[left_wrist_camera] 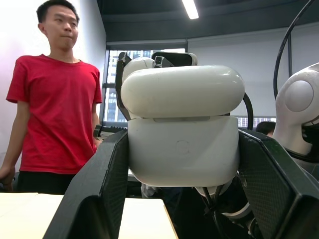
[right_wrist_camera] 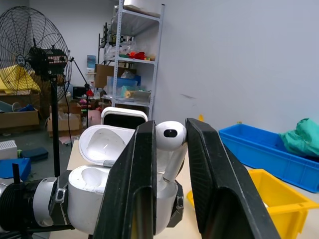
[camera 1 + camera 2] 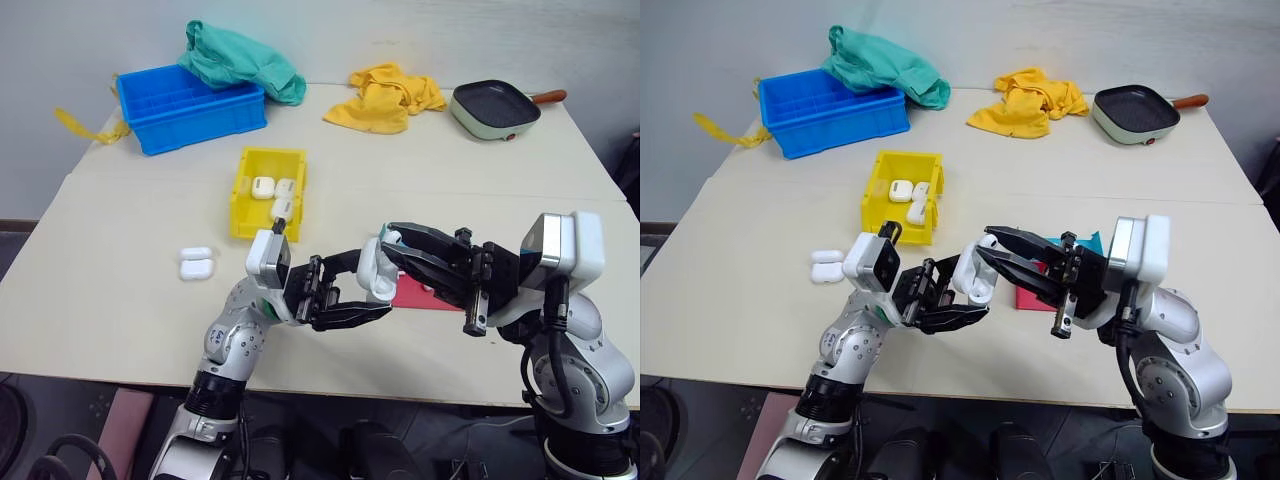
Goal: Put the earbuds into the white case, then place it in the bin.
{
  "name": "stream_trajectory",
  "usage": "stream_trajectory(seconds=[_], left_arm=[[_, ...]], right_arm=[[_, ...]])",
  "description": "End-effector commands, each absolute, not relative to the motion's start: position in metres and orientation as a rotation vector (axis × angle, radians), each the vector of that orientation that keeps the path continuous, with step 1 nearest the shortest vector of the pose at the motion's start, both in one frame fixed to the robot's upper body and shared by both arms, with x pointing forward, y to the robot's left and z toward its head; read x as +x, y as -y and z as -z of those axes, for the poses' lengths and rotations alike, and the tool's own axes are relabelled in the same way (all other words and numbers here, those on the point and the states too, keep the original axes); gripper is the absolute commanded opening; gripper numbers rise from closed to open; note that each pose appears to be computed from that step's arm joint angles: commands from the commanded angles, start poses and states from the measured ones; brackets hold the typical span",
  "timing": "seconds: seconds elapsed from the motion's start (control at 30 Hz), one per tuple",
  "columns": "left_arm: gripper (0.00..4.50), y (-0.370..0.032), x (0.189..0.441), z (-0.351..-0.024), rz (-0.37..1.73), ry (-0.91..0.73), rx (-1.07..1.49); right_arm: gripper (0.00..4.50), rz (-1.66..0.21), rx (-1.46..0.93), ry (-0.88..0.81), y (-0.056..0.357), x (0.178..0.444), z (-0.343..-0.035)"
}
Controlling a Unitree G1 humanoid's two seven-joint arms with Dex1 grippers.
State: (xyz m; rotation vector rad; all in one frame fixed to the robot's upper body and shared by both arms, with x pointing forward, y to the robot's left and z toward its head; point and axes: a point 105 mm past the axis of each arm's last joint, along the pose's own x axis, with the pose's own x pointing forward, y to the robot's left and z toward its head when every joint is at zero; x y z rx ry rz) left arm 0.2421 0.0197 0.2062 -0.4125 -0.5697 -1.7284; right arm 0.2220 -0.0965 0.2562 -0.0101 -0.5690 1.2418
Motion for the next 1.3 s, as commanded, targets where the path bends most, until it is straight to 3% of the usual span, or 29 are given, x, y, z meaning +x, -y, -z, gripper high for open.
stream_trajectory(seconds=[0.03,0.5,0.73,0.9,1.03,1.17,1.3], left_arm=[[2.78,-0.017,0.235,-0.220,1.752,0.635,-0.396],[2.78,-0.015,0.234,-0.225,1.743,0.662,-0.396],[2.78,-0.020,0.237,-0.222,1.730,0.654,-0.373],[2.78,-0.032,0.246,-0.204,1.673,0.598,-0.329],[2.78,-0.054,0.248,-0.176,1.637,0.516,-0.215],[2.78,-0.064,0.246,-0.168,1.601,0.496,-0.185],[2.78,-0.064,0.244,-0.167,1.580,0.500,-0.182]], right_arm=[[0.46,-1.255,-0.034,0.583,0.095,0.218,-0.257],[0.46,-1.243,0.004,0.519,0.102,0.224,-0.238],[2.80,-1.209,-0.053,0.538,0.120,0.223,-0.241],[4.48,-1.083,-0.117,0.454,0.161,0.222,-0.238],[4.48,-0.925,-0.278,0.221,0.235,0.210,-0.201],[4.48,-0.661,-0.369,-0.032,0.317,0.206,-0.161],[4.48,-0.588,-0.438,-0.138,0.346,0.207,-0.145]])
